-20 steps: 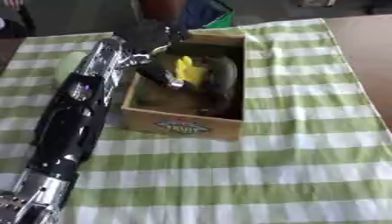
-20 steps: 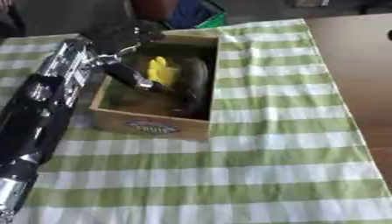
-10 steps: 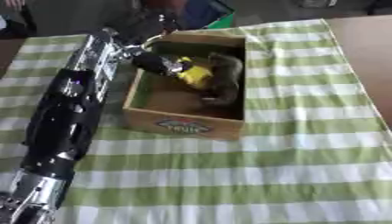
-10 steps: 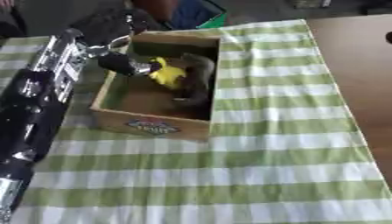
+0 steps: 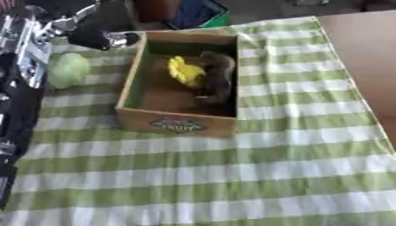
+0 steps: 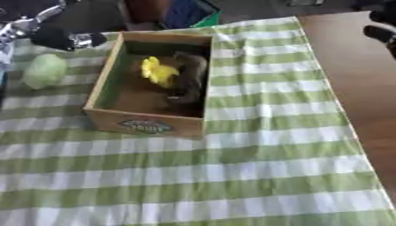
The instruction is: Pick up objects on the table and place them in the box.
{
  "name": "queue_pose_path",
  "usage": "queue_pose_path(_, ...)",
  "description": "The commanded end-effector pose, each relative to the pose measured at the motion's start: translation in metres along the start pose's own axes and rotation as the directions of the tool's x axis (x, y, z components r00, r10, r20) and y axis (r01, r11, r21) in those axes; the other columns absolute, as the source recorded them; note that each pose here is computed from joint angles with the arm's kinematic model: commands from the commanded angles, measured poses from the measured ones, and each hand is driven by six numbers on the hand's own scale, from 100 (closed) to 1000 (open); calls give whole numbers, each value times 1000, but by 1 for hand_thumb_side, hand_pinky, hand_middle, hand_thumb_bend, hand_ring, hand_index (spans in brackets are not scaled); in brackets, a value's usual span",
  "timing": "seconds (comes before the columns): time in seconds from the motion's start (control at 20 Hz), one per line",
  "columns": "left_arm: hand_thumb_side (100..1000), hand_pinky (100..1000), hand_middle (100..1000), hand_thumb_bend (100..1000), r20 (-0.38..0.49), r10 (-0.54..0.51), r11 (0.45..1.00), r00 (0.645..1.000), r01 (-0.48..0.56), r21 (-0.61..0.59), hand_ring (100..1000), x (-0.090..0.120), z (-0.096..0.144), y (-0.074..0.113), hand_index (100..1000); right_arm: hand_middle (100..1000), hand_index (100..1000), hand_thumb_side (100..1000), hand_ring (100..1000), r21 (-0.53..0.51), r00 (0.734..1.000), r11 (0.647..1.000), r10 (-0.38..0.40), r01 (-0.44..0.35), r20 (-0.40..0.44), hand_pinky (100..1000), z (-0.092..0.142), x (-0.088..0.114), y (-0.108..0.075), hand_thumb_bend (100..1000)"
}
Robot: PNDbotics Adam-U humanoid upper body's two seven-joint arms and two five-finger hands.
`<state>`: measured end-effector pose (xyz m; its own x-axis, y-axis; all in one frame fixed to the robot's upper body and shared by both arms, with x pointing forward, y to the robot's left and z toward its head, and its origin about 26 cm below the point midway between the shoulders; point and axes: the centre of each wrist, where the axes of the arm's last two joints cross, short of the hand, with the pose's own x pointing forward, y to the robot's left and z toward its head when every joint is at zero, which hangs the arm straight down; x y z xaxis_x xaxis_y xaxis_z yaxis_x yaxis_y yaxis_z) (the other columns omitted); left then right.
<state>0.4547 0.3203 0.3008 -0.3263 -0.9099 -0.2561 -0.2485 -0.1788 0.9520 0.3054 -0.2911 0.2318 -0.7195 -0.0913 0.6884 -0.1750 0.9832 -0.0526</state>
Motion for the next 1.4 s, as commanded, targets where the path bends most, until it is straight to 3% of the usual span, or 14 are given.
queue_pose_path(0.05, 1000, 743, 857, 557, -79, -15, 1000, 997, 14, -25, 941, -31, 17, 8, 950, 676, 827, 1000, 772, 10, 999, 999, 37, -37, 26, 777, -3, 10, -4, 100)
queue_pose_path(0.45, 1000, 740, 857, 549, -205, 7, 994, 979, -30, -108, 943, -63, 38, -14, 952, 676, 826, 1000, 772, 8, 999, 999, 43, -43, 29, 779, -3, 10, -5, 100)
queue_pose_path(0.75, 1000, 730, 852, 557, -244, 68, 985, 967, -104, -139, 939, -74, 44, -31, 963, 674, 827, 1000, 772, 10, 998, 999, 45, -46, 33, 780, -3, 10, -4, 100)
queue_pose_path(1.1, 1000, 719, 847, 680, -275, 164, 962, 948, -215, -168, 936, -80, 46, -49, 991, 672, 827, 1000, 772, 18, 998, 998, 55, -55, 35, 782, -3, 10, -5, 100)
queue_pose_path(1.4, 1000, 718, 856, 721, -297, 193, 957, 935, -246, -152, 942, -83, 46, -47, 1000, 669, 827, 1000, 772, 28, 998, 998, 60, -61, 33, 783, -3, 10, -4, 100)
